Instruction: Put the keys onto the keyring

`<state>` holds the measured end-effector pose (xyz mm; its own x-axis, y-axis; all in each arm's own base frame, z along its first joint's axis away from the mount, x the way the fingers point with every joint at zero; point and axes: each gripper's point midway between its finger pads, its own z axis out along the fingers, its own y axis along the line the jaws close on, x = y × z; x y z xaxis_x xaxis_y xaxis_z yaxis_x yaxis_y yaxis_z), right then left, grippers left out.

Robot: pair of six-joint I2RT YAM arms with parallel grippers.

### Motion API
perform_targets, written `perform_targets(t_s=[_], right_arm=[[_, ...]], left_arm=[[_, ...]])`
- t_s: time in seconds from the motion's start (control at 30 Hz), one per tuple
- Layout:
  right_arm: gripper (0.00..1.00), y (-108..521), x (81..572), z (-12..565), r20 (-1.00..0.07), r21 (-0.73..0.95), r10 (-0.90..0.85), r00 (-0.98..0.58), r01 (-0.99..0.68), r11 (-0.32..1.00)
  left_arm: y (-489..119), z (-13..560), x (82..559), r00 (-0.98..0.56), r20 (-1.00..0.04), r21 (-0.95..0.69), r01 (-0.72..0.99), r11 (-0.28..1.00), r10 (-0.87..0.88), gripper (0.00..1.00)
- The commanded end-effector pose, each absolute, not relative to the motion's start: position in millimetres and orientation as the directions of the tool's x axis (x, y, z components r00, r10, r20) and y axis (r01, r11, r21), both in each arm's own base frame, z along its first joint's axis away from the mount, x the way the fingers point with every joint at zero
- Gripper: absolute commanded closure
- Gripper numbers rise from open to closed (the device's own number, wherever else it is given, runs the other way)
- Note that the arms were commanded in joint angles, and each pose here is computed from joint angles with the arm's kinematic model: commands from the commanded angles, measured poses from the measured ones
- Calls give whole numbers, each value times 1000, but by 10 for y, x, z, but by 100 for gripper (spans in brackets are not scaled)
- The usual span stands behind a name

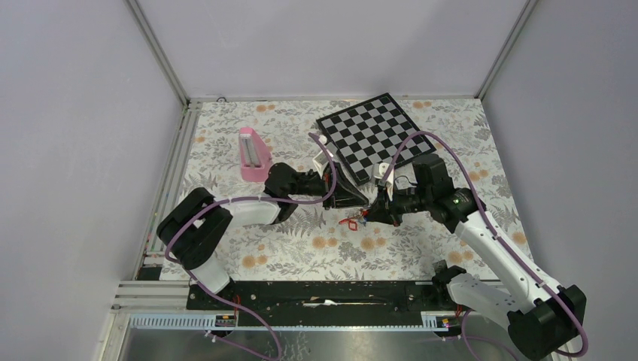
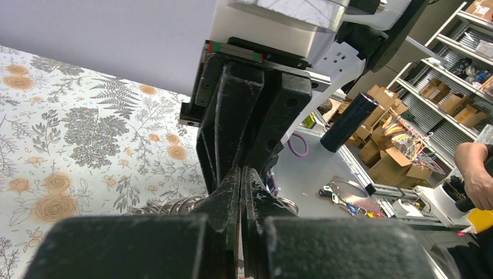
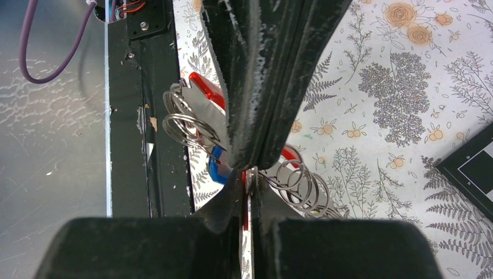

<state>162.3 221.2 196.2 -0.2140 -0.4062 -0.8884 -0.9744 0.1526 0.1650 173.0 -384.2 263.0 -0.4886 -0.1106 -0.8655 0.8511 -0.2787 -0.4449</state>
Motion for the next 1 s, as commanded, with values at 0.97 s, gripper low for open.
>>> perform_targets(t_s=[0.97], right_arm=[[100, 2142, 1596, 2072, -901, 107, -401, -165, -981, 163]], left_arm=[[-3739, 2961, 1551, -305, -930, -224, 913, -340, -207, 100]])
